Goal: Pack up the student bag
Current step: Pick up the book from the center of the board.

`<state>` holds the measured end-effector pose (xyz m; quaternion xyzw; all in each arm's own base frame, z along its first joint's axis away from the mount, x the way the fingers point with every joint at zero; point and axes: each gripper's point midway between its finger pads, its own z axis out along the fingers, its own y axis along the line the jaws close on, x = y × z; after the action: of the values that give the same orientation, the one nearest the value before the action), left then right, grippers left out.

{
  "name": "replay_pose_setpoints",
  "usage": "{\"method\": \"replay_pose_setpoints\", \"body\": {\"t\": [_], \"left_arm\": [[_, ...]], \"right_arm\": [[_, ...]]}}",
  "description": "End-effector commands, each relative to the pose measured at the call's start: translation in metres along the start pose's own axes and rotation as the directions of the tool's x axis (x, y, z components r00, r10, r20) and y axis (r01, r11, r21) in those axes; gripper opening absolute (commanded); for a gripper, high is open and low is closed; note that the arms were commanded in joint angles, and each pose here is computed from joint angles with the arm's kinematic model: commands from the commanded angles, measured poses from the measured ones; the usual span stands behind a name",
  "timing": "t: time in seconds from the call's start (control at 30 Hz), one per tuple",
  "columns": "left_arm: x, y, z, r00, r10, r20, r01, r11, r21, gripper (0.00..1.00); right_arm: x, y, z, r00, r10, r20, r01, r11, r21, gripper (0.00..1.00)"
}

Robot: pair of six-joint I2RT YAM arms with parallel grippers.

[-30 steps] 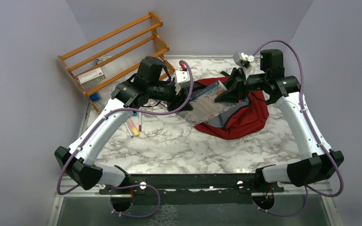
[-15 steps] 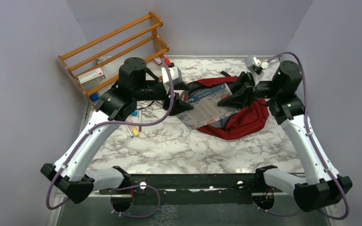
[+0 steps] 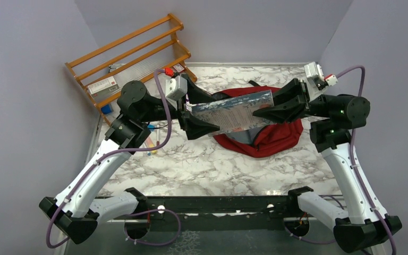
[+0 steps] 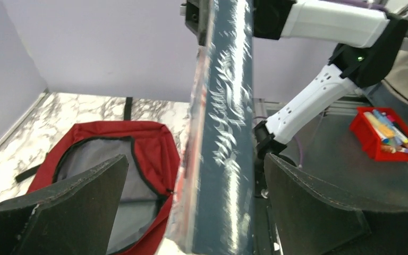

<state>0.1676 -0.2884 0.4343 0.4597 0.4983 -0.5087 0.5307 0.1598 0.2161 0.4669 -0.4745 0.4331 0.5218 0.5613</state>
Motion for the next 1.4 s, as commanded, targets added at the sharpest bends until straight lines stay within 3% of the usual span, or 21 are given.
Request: {"method": "replay_pose_setpoints", "body": {"t": [0.0, 0.37, 0.7, 0.8, 0.9, 1.0, 1.07, 1.13, 1.17, 1.23, 1.37], "left_arm": [[-0.033, -0.028, 0.000, 0.990, -0.003, 0.142, -0.014, 0.992, 0.122, 0.99], [-0.041, -0.030, 0.005, 0.985, -0.031, 0.170, 0.002, 0.985, 0.170, 0.71], [-0.047, -0.026, 0.009, 0.980, -0.041, 0.192, 0.006, 0.984, 0.176, 0.37], [-0.047, -0.026, 0.010, 0.980, -0.043, 0.194, 0.008, 0.983, 0.182, 0.23], [-0.048, -0.024, 0.012, 0.980, -0.055, 0.192, 0.019, 0.982, 0.186, 0.00], [-0.047, -0.023, 0.013, 0.979, -0.062, 0.193, 0.027, 0.983, 0.181, 0.00], [-0.045, -0.020, 0.013, 0.979, -0.069, 0.194, 0.036, 0.985, 0.170, 0.00], [-0.041, -0.016, 0.015, 0.979, -0.077, 0.189, 0.047, 0.986, 0.158, 0.00], [-0.039, -0.013, 0.016, 0.980, -0.082, 0.181, 0.055, 0.987, 0.150, 0.00], [-0.031, -0.003, 0.019, 0.986, -0.096, 0.137, 0.079, 0.989, 0.124, 0.00], [-0.007, 0.019, 0.020, 0.995, -0.094, 0.046, 0.092, 0.995, 0.027, 0.00]], "right_arm": [[-0.046, -0.002, 0.003, 0.980, -0.088, 0.179, 0.073, 0.994, 0.086, 0.01], [-0.063, -0.012, 0.001, 0.950, -0.068, 0.303, 0.027, 0.990, 0.138, 0.01], [-0.063, -0.009, 0.000, 0.947, -0.060, 0.317, 0.018, 0.991, 0.135, 0.01], [-0.062, -0.010, -0.001, 0.947, -0.062, 0.315, 0.016, 0.989, 0.147, 0.01], [-0.057, -0.013, -0.001, 0.950, -0.057, 0.306, 0.009, 0.988, 0.157, 0.01], [-0.049, -0.017, -0.002, 0.956, -0.038, 0.292, -0.015, 0.984, 0.175, 0.01], [-0.041, -0.023, -0.003, 0.965, -0.024, 0.261, -0.029, 0.980, 0.199, 0.14], [-0.033, -0.033, -0.005, 0.975, -0.016, 0.220, -0.043, 0.964, 0.261, 0.43], [-0.031, -0.040, -0.008, 0.979, -0.012, 0.205, -0.053, 0.950, 0.307, 0.53], [-0.026, -0.050, -0.015, 0.985, 0.008, 0.171, -0.075, 0.916, 0.394, 0.63], [-0.015, -0.063, -0.034, 0.993, 0.028, 0.110, -0.085, 0.826, 0.557, 0.72]]}}
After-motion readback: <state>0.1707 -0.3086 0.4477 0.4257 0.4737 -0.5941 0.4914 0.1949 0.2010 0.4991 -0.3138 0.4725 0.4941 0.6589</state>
